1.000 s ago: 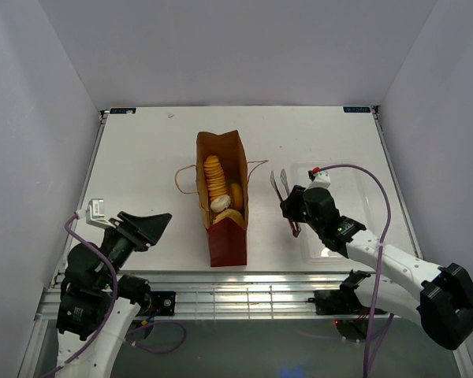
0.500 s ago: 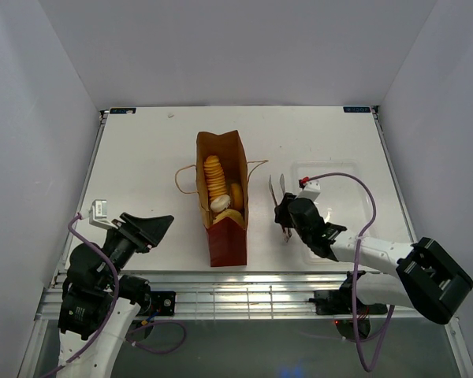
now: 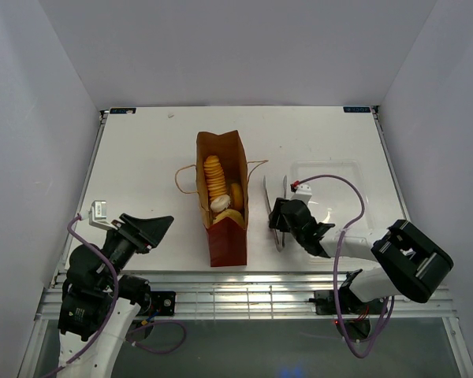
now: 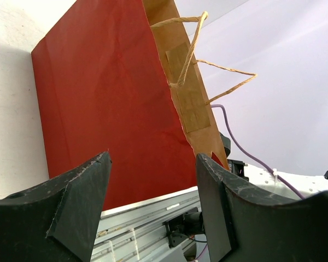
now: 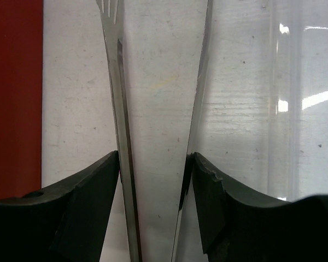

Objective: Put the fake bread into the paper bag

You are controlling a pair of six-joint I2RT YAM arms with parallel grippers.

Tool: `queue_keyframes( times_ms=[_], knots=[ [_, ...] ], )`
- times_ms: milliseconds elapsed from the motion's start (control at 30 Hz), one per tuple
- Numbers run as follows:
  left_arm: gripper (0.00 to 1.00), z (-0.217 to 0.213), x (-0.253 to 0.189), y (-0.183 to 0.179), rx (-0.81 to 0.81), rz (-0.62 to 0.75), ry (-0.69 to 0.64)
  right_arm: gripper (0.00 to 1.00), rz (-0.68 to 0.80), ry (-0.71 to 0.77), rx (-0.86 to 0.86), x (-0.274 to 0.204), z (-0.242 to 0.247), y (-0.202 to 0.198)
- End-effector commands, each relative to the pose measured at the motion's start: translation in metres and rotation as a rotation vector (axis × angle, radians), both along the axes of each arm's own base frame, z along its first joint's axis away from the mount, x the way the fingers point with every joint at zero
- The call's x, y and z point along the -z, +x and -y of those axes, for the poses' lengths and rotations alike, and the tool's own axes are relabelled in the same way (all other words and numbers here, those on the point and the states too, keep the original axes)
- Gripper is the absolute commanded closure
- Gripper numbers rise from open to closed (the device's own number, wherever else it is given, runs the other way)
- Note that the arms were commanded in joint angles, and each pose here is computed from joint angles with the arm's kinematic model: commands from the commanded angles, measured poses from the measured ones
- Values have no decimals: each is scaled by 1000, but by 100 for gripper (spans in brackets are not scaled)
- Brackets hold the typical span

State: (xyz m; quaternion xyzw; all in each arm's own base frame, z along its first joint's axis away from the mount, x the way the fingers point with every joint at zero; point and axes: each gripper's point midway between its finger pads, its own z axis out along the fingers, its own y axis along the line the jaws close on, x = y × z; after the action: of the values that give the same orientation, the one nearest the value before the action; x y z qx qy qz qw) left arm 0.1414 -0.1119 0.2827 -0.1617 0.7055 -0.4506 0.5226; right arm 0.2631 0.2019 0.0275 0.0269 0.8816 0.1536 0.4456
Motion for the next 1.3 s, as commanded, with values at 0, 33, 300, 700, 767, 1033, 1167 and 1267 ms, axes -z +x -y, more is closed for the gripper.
queue_keyframes(
  times_ms=[0, 33, 300, 700, 767, 1033, 1167, 1267],
  knots=[
    [27, 2, 3, 0, 12, -5, -4, 39, 34, 45, -27, -18, -20, 13],
    [27, 2, 2, 0, 12, -4, -5, 37, 30, 43, -31, -18, -21, 12],
    [26, 2, 5, 0, 11, -9, -6, 23, 10, 32, -89, -23, -31, 11],
    [27, 3, 9, 3, 9, -20, -10, 10, 77, 8, -84, -73, -26, 18],
    [27, 3, 11, 4, 10, -26, -14, 10, 108, 12, -84, -87, -22, 18],
    [27, 15, 31, 11, 55, -63, -74, 10, 209, -8, -71, -129, 8, 3],
    [26, 21, 35, 14, 83, -43, -119, 10, 203, -26, -73, -125, 26, -12],
    [26, 27, 42, 16, 111, -35, -157, 10, 219, -16, -85, -119, 38, -26]
  ],
)
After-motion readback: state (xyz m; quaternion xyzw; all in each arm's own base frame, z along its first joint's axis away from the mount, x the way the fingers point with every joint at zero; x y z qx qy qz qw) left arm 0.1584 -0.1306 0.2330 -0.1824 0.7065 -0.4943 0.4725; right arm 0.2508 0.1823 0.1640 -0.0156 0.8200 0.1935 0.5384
